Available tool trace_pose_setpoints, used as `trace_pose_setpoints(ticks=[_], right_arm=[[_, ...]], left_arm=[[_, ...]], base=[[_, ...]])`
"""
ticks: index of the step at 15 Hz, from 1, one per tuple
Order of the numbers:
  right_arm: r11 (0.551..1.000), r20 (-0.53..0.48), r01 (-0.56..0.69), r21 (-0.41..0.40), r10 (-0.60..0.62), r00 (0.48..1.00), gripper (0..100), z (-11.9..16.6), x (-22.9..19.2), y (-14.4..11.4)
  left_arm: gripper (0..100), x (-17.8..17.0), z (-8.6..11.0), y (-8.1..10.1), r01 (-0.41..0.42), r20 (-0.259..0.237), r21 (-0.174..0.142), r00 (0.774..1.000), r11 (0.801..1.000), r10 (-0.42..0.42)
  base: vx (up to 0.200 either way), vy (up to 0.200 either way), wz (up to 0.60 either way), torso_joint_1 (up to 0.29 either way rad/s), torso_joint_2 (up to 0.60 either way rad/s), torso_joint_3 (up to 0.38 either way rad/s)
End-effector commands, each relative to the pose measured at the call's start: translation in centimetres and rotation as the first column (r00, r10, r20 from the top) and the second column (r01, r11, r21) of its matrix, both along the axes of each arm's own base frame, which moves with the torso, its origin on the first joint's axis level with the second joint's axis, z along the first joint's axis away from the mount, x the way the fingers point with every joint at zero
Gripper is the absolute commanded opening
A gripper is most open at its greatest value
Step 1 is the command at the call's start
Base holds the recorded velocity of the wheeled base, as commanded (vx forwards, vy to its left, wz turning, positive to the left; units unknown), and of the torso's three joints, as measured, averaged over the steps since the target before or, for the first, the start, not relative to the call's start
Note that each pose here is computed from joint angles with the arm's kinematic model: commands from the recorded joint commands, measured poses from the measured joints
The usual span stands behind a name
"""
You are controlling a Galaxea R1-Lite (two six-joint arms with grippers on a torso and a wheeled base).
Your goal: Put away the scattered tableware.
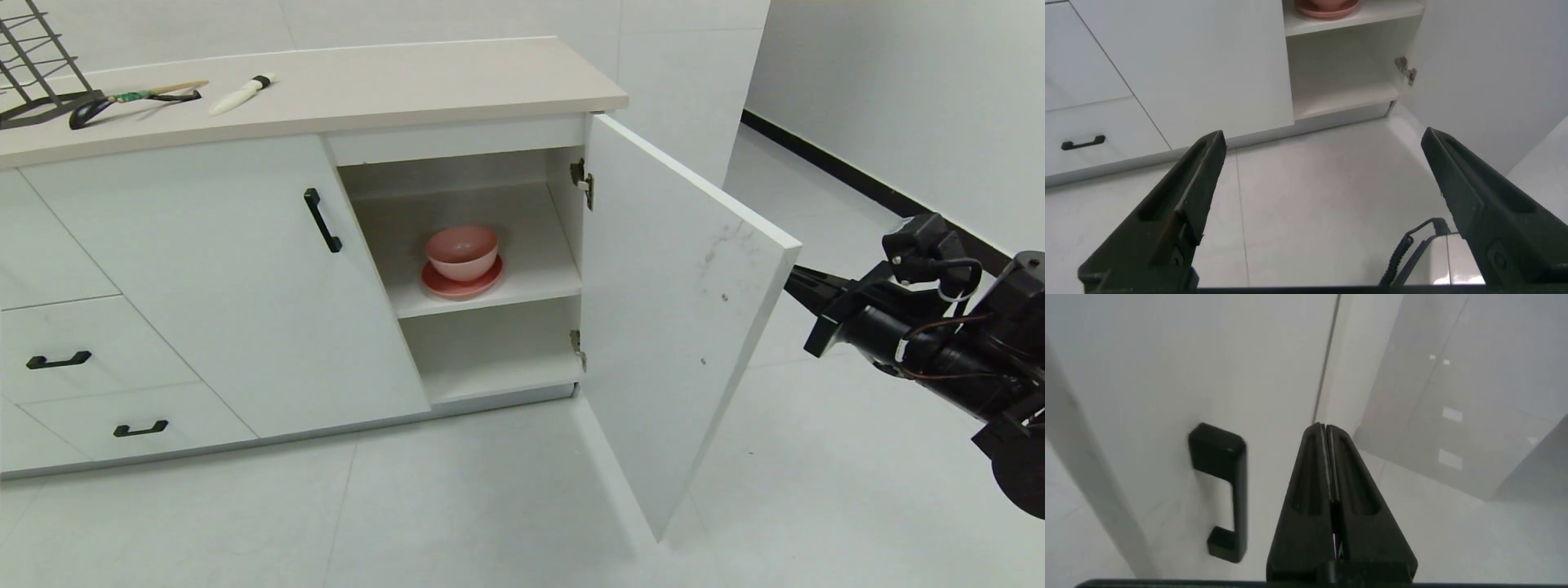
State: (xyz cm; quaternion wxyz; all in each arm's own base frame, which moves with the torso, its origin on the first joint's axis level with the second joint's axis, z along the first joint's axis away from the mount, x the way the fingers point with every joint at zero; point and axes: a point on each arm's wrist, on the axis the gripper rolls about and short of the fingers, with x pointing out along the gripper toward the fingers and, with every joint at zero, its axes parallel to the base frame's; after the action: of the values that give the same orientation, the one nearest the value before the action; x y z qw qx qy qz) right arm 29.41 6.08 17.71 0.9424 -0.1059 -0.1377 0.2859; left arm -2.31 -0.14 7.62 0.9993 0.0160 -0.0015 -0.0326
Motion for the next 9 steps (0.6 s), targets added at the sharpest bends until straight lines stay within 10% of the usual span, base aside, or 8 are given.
trace_pose_setpoints(ticks=[1,9], right_arm=[[1.000,0.006,-0.008,0.000,0.008,1.000,0,0.0,0.5,0.3],[0.996,0.020,-0.092,-0.022,0.092,0.996,0,-0.2,0.8,2.5]], left_arm=[[100,0.0,0.0,0.0,0.001,0.000,0.000,1.000,1.000,-0.001],[100,0.0,0.0,0.0,-0.001,0.000,0.000,1.000,1.000,0.001]], base=[[0.000,0.000,0.00,0.000,0.00,0.000],[0.000,0.000,0.00,0.000,0.00,0.000]])
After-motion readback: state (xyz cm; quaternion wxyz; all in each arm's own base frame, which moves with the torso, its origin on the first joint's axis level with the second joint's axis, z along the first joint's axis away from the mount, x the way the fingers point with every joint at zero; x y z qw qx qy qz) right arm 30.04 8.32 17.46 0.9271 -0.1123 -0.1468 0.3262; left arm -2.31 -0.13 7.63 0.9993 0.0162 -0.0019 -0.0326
